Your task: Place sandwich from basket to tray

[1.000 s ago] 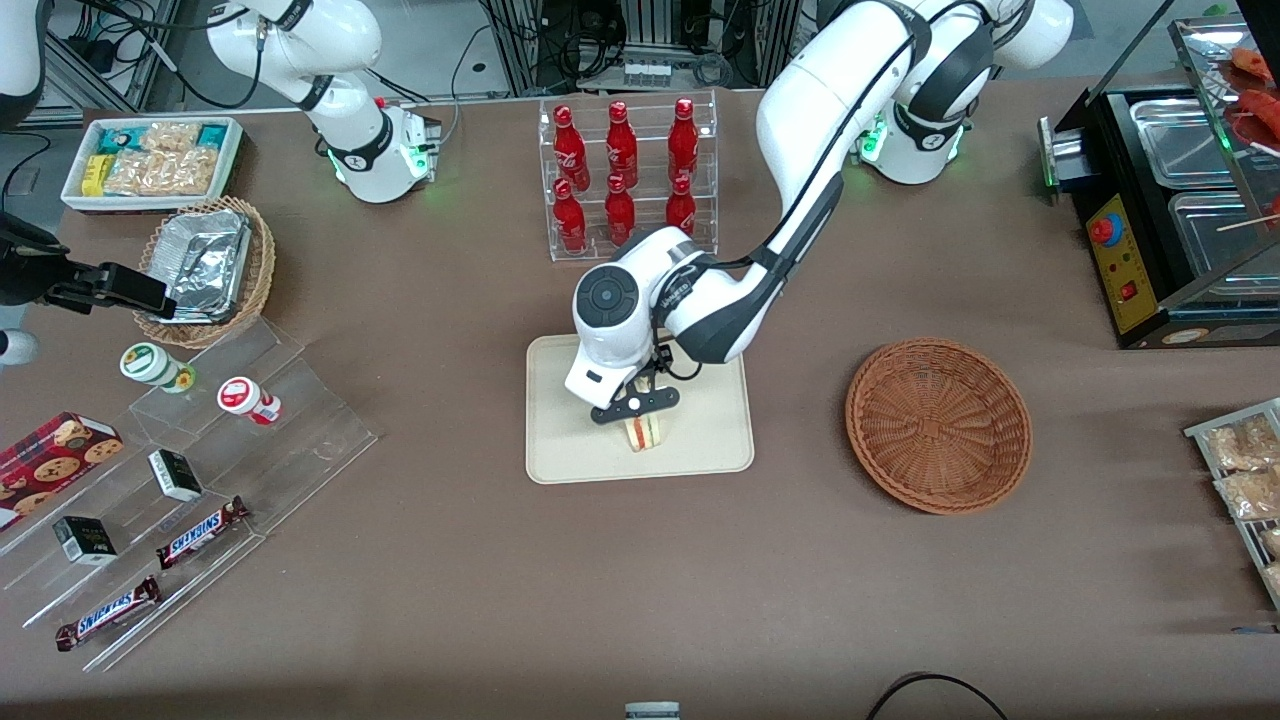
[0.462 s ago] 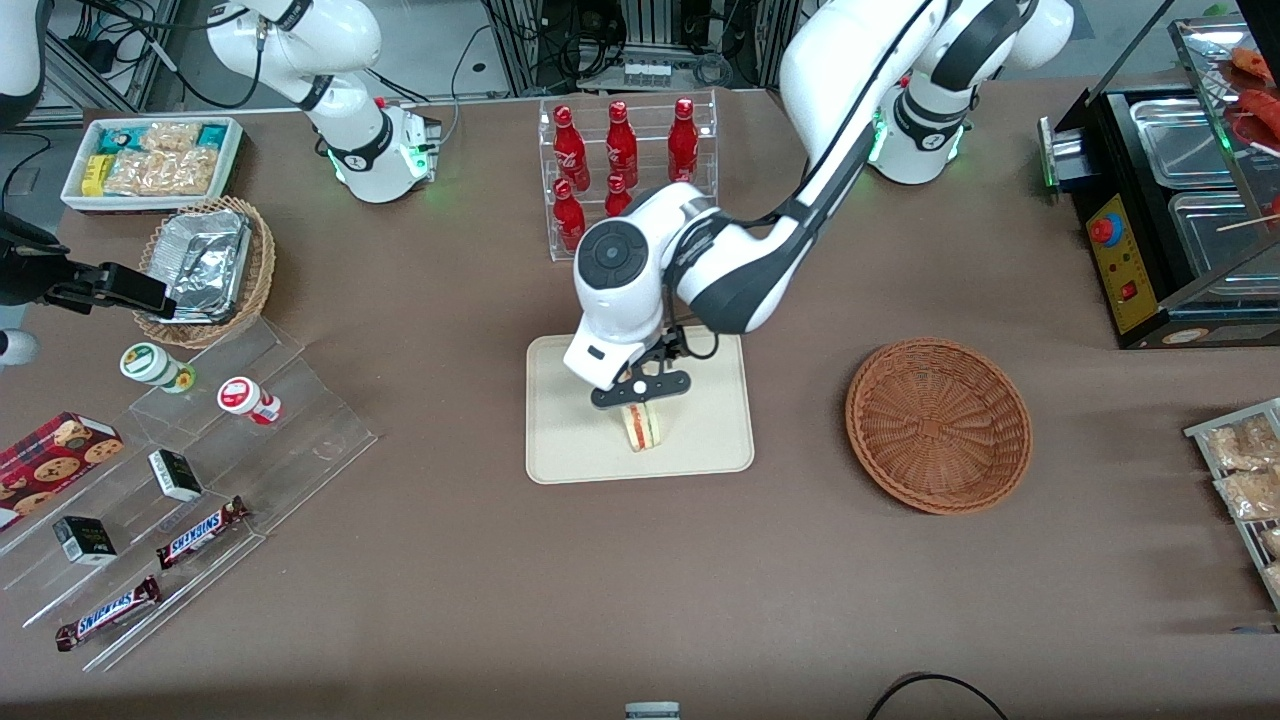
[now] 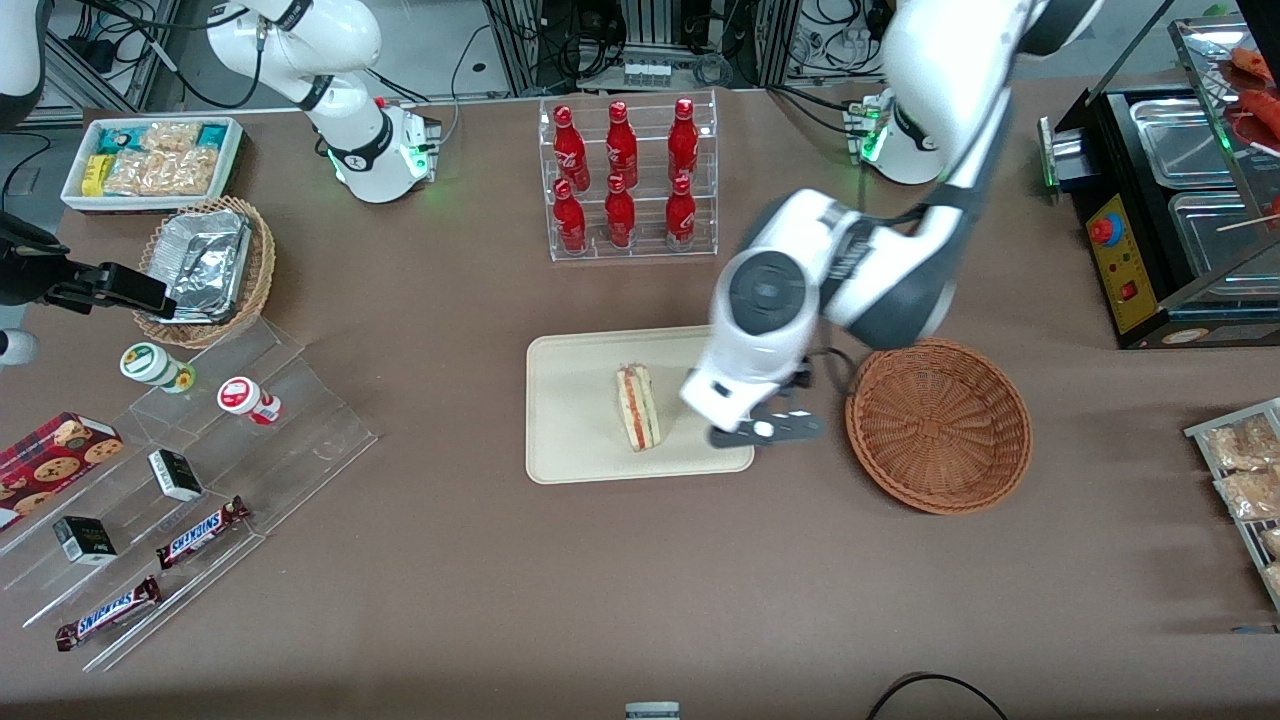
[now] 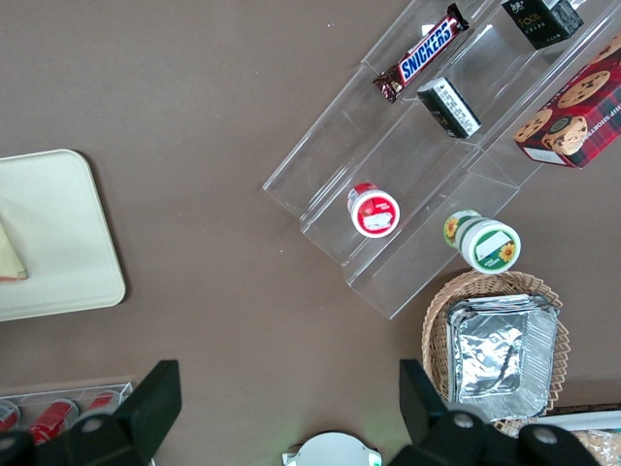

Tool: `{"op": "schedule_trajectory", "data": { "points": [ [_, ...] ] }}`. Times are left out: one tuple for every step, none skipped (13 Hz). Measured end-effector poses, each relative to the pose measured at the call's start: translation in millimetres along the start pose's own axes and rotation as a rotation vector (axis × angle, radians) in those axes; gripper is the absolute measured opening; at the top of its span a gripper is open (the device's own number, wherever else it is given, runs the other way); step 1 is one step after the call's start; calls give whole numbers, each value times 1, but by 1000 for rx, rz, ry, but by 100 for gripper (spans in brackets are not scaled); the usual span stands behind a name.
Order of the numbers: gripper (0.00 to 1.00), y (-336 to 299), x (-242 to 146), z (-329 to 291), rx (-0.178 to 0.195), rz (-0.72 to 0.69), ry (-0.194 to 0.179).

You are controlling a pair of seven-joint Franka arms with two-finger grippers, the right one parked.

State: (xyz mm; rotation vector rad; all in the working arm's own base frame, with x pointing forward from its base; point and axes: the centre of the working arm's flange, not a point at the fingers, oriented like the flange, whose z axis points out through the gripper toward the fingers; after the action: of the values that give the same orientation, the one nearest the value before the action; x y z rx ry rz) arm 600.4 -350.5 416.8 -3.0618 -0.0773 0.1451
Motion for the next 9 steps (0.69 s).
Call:
{"op": "schedule_trajectory", "data": {
  "points": [
    [100, -31, 7, -3, 4, 25, -8],
    [100, -61, 13, -6, 5, 51, -15],
    [100, -90, 17, -9, 3, 76, -21],
    [100, -116, 18, -13, 2, 97, -25],
    [100, -138, 17, -18, 1, 111, -26],
    [100, -156, 13, -23, 2, 122, -26],
    [100, -170, 7, -29, 4, 135, -25],
    [100, -183, 0, -35, 7, 151, -27],
    [100, -198, -7, -42, 10, 171, -35]
  ]
}}
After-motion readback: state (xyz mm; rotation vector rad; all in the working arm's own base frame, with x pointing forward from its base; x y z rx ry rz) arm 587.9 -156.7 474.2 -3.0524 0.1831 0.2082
